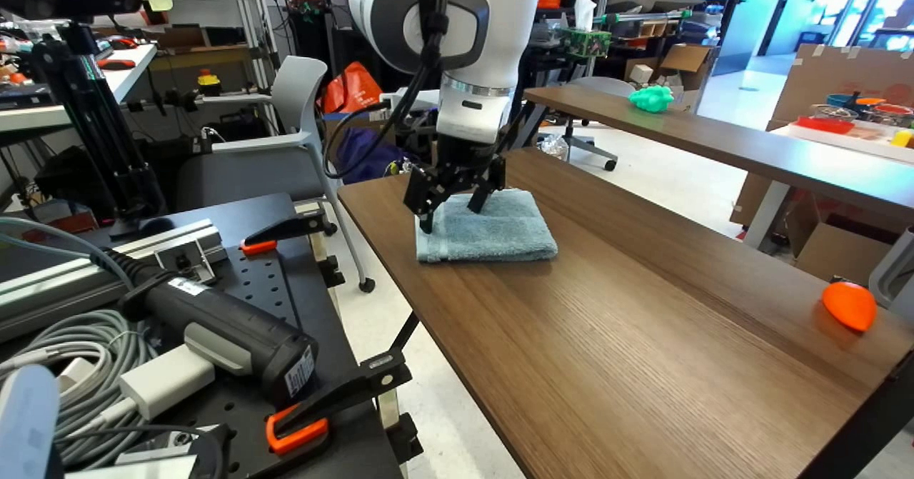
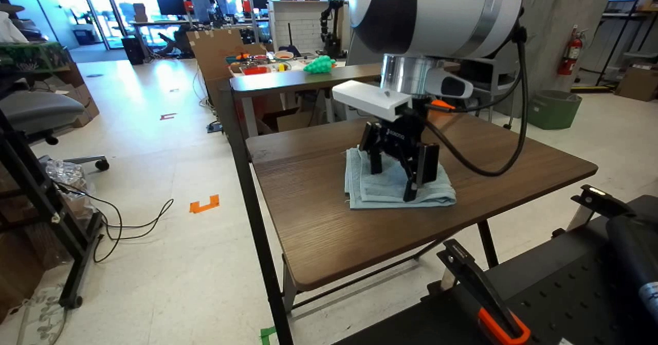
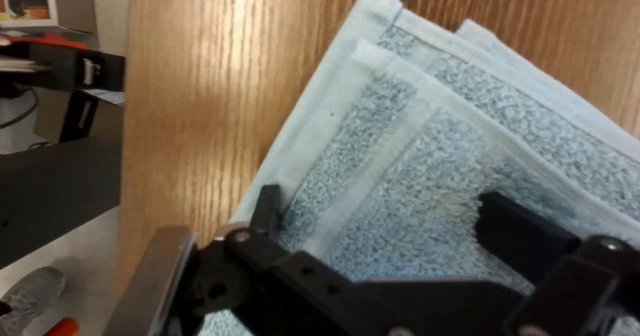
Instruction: Use the towel to wipe the table.
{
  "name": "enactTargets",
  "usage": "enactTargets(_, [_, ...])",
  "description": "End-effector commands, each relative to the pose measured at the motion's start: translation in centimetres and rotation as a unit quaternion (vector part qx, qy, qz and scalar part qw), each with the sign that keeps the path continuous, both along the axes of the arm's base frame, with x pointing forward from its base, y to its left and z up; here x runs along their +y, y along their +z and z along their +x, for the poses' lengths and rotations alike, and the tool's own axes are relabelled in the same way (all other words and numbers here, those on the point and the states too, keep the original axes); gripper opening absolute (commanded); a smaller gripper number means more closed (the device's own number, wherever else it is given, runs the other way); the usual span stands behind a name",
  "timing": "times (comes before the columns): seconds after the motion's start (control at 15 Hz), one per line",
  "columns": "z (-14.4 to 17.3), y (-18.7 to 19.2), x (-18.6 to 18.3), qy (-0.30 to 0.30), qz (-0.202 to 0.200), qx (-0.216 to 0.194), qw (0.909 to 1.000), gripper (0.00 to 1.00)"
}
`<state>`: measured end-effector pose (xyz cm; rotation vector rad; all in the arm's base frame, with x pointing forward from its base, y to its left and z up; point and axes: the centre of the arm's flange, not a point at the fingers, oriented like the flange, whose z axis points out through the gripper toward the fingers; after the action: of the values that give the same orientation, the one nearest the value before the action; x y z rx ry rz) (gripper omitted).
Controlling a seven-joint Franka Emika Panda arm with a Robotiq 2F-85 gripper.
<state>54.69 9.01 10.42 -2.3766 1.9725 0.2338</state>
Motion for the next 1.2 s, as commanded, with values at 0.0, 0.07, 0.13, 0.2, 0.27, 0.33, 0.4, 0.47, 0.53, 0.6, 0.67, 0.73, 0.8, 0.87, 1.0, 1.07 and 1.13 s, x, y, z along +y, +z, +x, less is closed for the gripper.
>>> enactTargets(0.0, [0.0, -2.0, 0.5, 0.004, -0.015, -0.059, 0.9982, 1.0])
enactTargets(0.07, [-0.1, -2.2, 0.4, 0.006, -0.02, -0.069, 0.9974, 1.0])
enactTargets(0.13, [-0.1, -2.5, 0.2, 0.005, -0.023, -0.066, 0.9975, 1.0])
enactTargets(0.2, [-0.2, -3.2, 0.0, 0.001, -0.024, -0.058, 0.998, 1.0])
enactTargets(0.27, [-0.2, -3.8, -0.4, -0.005, -0.025, -0.046, 0.9986, 1.0])
enactTargets(0.33, [0.2, -4.4, -1.2, -0.014, -0.022, -0.04, 0.9988, 1.0])
enactTargets(0.4, [0.8, -4.7, -1.9, -0.024, -0.017, -0.04, 0.9988, 1.0])
enactTargets(0.47, [1.9, -4.7, -3.1, -0.048, -0.01, -0.036, 0.9982, 1.0])
enactTargets(0.53, [2.7, -4.8, -4.3, -0.071, -0.007, -0.031, 0.997, 1.0])
enactTargets(0.6, [3.8, -4.9, -6.2, -0.099, -0.003, -0.032, 0.9945, 1.0])
enactTargets(0.67, [4.9, -4.9, -8.2, -0.127, 0.0, -0.034, 0.9913, 1.0])
enactTargets(0.73, [5.9, -4.9, -10.5, -0.153, 0.004, -0.041, 0.9873, 1.0])
enactTargets(0.8, [6.6, -4.8, -12.7, -0.179, 0.006, -0.044, 0.9829, 1.0])
enactTargets(0.87, [7.3, -4.6, -15.3, -0.203, 0.008, -0.049, 0.9779, 1.0])
enactTargets(1.0, [8.5, -4.8, -20.5, -0.242, 0.012, -0.056, 0.9686, 1.0])
enactTargets(1.07, [9.0, -5.1, -22.4, -0.254, 0.016, -0.057, 0.9654, 1.0])
enactTargets(1.13, [8.9, -5.0, -23.3, -0.262, 0.022, -0.056, 0.9632, 1.0])
